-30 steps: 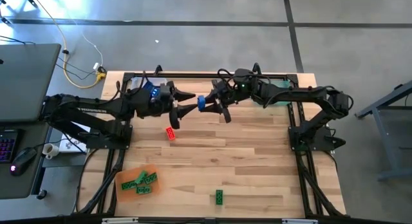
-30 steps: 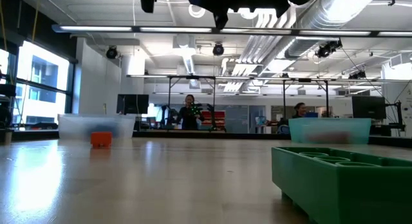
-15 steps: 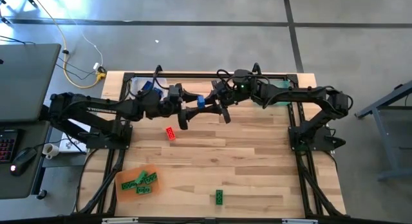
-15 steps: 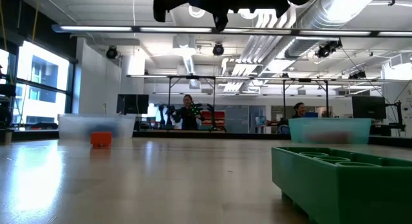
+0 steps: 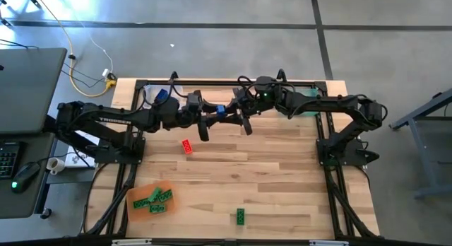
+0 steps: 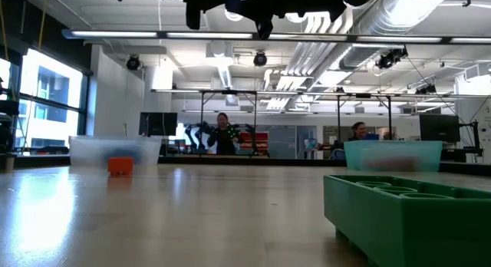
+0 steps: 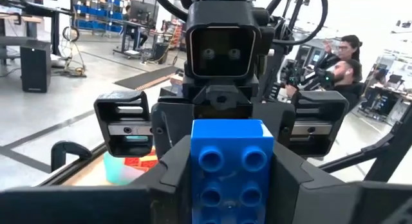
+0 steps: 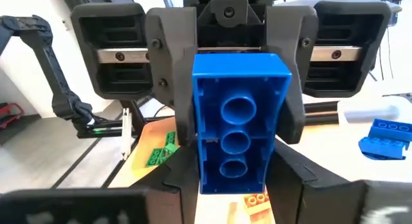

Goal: Sort & place blocks by color
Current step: Put the blue game piece into the transparent bin

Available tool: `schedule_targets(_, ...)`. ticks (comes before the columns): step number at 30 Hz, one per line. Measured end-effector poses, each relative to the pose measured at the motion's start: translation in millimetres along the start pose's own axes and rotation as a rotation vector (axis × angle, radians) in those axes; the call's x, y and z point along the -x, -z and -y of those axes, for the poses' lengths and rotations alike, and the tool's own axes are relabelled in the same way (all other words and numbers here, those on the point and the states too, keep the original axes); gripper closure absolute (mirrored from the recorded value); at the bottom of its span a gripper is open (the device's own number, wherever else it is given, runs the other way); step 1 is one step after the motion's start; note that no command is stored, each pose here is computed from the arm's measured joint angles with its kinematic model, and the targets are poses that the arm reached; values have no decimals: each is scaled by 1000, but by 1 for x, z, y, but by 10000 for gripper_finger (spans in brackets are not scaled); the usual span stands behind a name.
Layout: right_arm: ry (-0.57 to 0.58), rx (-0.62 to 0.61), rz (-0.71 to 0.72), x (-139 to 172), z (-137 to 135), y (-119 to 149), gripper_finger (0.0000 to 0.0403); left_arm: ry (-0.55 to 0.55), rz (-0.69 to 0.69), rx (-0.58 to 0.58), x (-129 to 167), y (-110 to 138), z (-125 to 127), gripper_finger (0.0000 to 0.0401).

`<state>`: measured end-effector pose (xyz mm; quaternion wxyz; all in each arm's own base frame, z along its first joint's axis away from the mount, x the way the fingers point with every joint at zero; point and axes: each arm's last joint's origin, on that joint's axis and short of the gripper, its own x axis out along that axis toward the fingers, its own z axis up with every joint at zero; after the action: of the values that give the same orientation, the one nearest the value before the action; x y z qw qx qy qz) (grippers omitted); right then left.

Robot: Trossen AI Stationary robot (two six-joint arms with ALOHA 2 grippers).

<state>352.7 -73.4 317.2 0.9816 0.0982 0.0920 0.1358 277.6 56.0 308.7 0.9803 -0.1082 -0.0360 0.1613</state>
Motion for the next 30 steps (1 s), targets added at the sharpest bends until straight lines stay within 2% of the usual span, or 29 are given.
schedule_targets(4,11,-2,-1,0,0,0,252,14,-5,-7,0,0,0,293)
schedule_targets(8,93,-13,-9,0,3,2,214,-4,-30,-26,0,2,-1,293)
schedule_targets(16,172,-37,-51,1,7,7,170,-116,-160,-80,14,4,-11,293)
schedule_targets(24,203,-53,-84,1,8,11,167,-382,-407,-119,41,10,-44,293)
schedule_targets(30,203,-56,-91,2,8,12,167,-640,-561,-117,60,17,-72,293)
